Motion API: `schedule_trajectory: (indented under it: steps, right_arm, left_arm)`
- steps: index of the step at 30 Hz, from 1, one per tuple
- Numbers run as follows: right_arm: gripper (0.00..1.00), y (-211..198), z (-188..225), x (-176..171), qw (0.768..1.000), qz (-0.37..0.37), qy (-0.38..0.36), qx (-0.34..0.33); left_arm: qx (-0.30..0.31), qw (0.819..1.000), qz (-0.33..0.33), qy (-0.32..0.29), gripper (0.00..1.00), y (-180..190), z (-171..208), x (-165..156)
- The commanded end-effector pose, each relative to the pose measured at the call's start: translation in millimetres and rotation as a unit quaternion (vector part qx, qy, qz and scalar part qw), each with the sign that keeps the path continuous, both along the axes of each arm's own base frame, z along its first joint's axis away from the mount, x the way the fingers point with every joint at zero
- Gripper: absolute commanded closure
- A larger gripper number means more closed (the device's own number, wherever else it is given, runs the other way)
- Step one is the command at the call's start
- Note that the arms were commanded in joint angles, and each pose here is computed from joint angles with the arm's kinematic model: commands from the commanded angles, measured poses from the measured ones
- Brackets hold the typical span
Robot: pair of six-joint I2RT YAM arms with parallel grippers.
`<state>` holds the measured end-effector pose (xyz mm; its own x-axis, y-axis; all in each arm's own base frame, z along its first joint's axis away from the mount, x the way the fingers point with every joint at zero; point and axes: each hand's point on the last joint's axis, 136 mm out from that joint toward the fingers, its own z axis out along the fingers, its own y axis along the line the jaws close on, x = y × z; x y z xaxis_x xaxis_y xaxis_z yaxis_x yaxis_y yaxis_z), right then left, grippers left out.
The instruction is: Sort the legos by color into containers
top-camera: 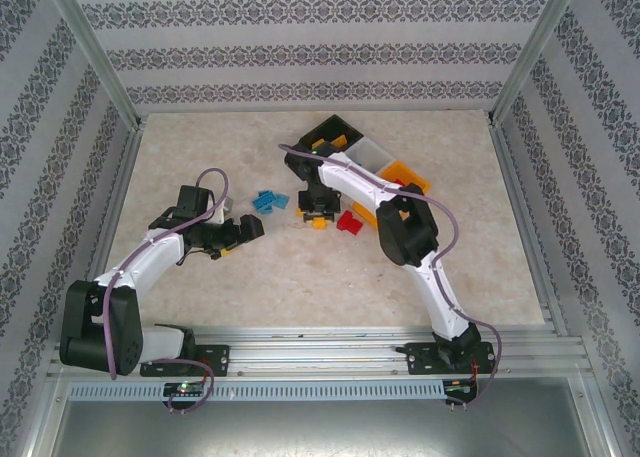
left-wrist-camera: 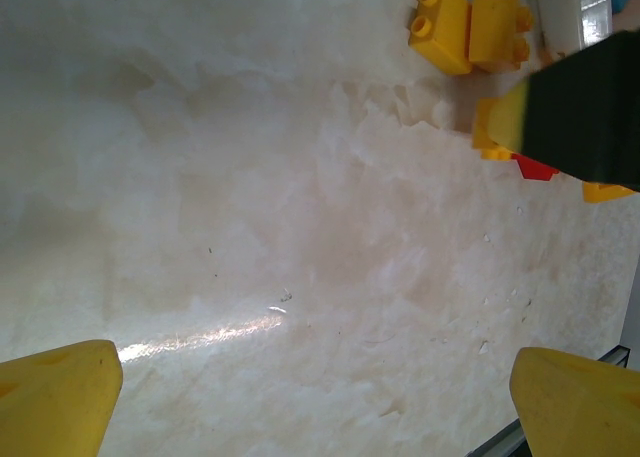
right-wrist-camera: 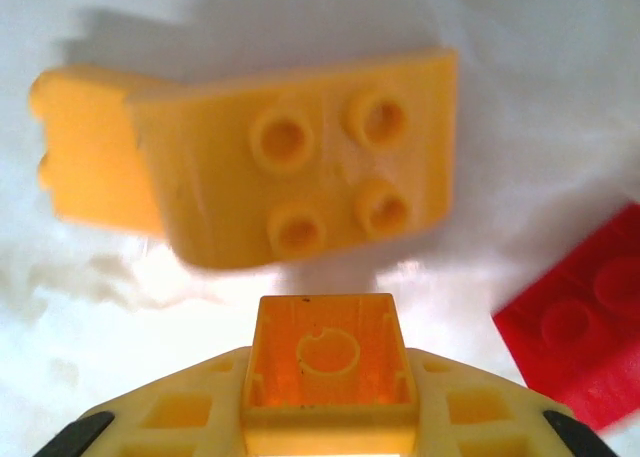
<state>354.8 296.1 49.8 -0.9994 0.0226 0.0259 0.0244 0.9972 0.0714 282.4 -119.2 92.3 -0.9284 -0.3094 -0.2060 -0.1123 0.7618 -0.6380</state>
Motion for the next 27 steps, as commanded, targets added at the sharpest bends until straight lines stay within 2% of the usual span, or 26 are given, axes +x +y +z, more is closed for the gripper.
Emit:
schedule_trajectory:
  steps: [1,4,7,13,17,21,27]
  right_arm:
    - [0.72,5.1,50.3,6.5,0.996,-0.047,-0.031,0.074]
    - [0.72,0.9,70.0,15.0,0.986,-0.099,-0.039,0.126]
    - [0.72,-4.5,87.7,33.1,0.967,-0.165,-0.054,0.188]
    - [0.72,-14.4,116.9,84.9,0.909,-0.274,-0.092,0.302]
    - [0.72,-20.7,125.0,119.5,0.881,-0.316,-0.116,0.331]
    - [0.72,-20.3,122.2,150.2,0.858,-0.35,-0.121,0.355]
    - [0.71,-22.5,114.2,187.4,0.85,-0.368,-0.123,0.355]
  left_arm:
    - [-0.004,1.0,-0.009,-0.014,0.0,-1.7,3.2,4.2]
    - [-0.006,1.0,-0.009,-0.014,0.0,-2.3,3.4,4.6]
    - [-0.009,1.0,-0.009,-0.011,0.0,-3.0,1.7,4.2]
    - [-0.009,1.0,-0.01,-0.008,0.0,-3.5,0.1,3.9]
    - [-0.017,1.0,-0.014,-0.009,0.0,-6.4,0.3,4.3]
    - [-0.056,0.998,-0.034,-0.023,0.0,-21.4,6.3,6.2]
    - [-0.099,0.992,-0.059,-0.047,0.0,-39.5,16.9,6.4]
